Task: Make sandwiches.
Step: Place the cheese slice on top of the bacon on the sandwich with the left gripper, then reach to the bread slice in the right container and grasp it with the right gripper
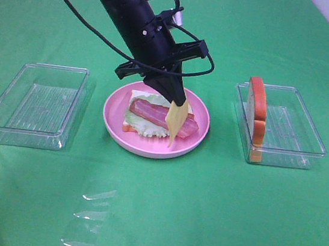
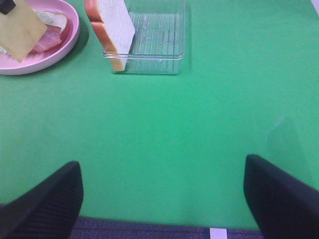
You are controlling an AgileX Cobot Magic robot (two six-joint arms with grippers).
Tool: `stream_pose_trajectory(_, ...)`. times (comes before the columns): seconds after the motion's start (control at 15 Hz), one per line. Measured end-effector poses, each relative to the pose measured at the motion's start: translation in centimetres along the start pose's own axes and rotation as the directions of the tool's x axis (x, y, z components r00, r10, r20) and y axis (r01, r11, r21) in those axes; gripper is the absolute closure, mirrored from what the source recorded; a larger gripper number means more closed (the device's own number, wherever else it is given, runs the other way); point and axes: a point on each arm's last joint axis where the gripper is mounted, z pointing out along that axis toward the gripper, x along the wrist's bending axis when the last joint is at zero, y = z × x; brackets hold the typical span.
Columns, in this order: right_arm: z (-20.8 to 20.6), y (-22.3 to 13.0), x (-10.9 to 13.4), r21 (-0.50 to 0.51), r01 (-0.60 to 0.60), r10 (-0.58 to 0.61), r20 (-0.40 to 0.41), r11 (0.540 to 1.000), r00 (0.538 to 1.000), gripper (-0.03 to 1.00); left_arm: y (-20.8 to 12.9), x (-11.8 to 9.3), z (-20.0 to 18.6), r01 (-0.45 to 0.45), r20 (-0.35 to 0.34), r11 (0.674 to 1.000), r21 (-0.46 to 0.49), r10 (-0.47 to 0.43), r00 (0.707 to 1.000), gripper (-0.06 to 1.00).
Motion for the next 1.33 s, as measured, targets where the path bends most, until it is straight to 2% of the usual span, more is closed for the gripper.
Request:
stream_pose_trajectory(0.2,0.0,0.0,0.0,0.0,0.0,0.0,0.0,1.0,1.0,0.12,0.9,1.8,-0.5,0.007,-0.052,0.998,-0.065,-0.011,0.999,0.94)
stream_pose_trajectory(0.27,0.0,0.0,0.0,0.0,0.0,0.0,0.0,1.0,1.0,0.12,1.2,2.8,-0.9,-0.011,-0.11,0.997,-0.083,0.002,0.994,0.94)
stream_pose_trajectory(0.47,0.0,0.0,0.0,0.0,0.0,0.0,0.0,1.0,1.0,0.12,1.4,3.4,-1.1,-0.047,-0.181,0.995,-0.091,0.03,0.983,0.94)
stream_pose_trajectory(0.67,0.0,0.0,0.0,0.0,0.0,0.0,0.0,1.0,1.0,0.12,1.5,3.9,-1.0,-0.063,-0.222,0.993,-0.101,0.039,0.974,0.94)
stream_pose_trajectory(0.73,0.0,0.0,0.0,0.0,0.0,0.0,0.0,1.0,1.0,0.12,1.5,4.1,-1.0,-0.058,-0.243,0.993,-0.103,0.032,0.97,0.92)
stream_pose_trajectory(0.8,0.0,0.0,0.0,0.0,0.0,0.0,0.0,1.0,1.0,0.12,1.5,4.4,-1.0,-0.043,-0.268,0.993,-0.106,0.013,0.963,0.84)
stream_pose_trajectory(0.93,0.0,0.0,0.0,0.0,0.0,0.0,0.0,1.0,1.0,0.12,1.6,4.8,-1.2,-0.023,-0.307,0.993,-0.115,-0.013,0.951,0.62)
stream_pose_trajectory(1.0,0.0,0.0,0.0,0.0,0.0,0.0,0.0,1.0,1.0,0.12,1.6,4.9,-1.2,-0.025,-0.321,0.993,-0.115,-0.014,0.947,0.33)
stream_pose_trajectory(1.07,0.0,0.0,0.0,0.0,0.0,0.0,0.0,1.0,1.0,0.12,1.6,4.8,-1.4,-0.028,-0.326,0.993,-0.111,-0.01,0.945,0.11)
stream_pose_trajectory(1.13,0.0,0.0,0.0,0.0,0.0,0.0,0.0,1.0,1.0,0.12,1.7,4.5,-1.8,-0.033,-0.327,0.993,-0.11,-0.005,0.945,0.01)
stream_pose_trajectory(1.33,0.0,0.0,0.0,0.0,0.0,0.0,0.0,1.0,1.0,0.12,2.0,3.5,-3.2,-0.05,-0.331,0.995,-0.089,0.018,0.943,-0.04)
